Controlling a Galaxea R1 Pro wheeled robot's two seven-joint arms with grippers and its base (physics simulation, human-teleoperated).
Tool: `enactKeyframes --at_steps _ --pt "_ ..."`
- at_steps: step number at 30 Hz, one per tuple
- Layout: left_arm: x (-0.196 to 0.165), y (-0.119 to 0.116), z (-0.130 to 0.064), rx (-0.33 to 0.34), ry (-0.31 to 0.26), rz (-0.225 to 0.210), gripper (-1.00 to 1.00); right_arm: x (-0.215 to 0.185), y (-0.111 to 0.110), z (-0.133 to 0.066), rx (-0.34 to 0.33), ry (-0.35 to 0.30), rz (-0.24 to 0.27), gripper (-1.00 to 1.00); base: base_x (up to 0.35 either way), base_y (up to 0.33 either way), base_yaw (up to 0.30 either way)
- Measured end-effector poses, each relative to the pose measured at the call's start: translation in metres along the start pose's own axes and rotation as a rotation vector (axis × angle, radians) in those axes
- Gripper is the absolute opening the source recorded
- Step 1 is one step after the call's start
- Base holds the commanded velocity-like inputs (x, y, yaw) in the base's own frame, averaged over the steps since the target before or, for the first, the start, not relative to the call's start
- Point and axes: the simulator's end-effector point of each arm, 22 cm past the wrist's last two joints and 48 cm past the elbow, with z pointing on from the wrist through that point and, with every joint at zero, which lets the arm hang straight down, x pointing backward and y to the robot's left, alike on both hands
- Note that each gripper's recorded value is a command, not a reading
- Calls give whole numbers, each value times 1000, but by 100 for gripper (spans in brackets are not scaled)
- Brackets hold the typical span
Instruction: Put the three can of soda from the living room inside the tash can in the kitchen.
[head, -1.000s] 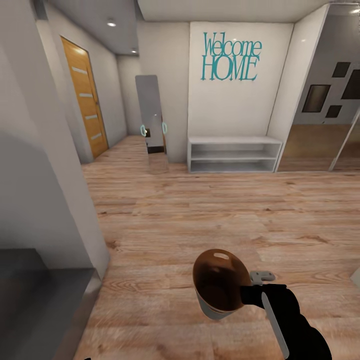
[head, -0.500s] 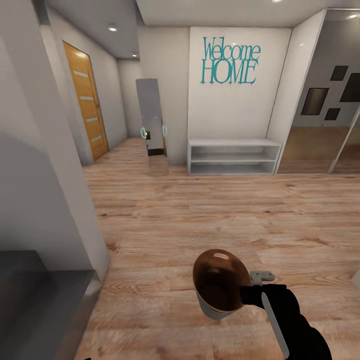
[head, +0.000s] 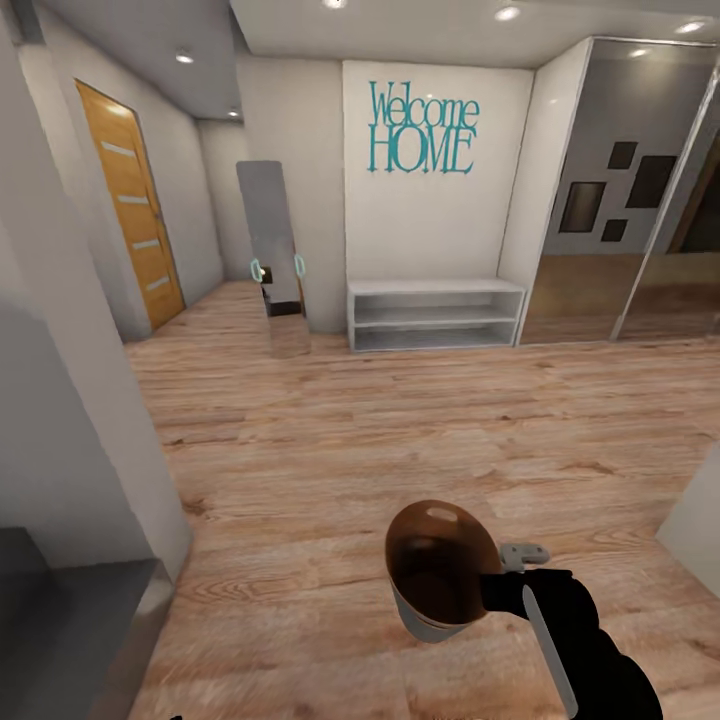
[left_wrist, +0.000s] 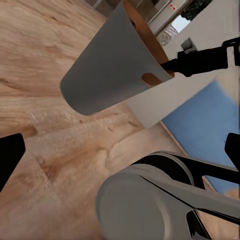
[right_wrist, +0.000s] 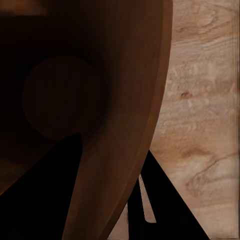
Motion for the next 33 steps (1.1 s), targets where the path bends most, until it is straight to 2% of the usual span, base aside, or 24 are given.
enactKeyframes --at_steps 24,33 --pt "-5 -3 0 7 -10 18 100 -6 0 -7 0 -20 0 -100 1 -2 -275" --pt "-7 -5 0 10 -15 25 100 -9 0 -10 1 -27 -1 -100 112 -174 -267"
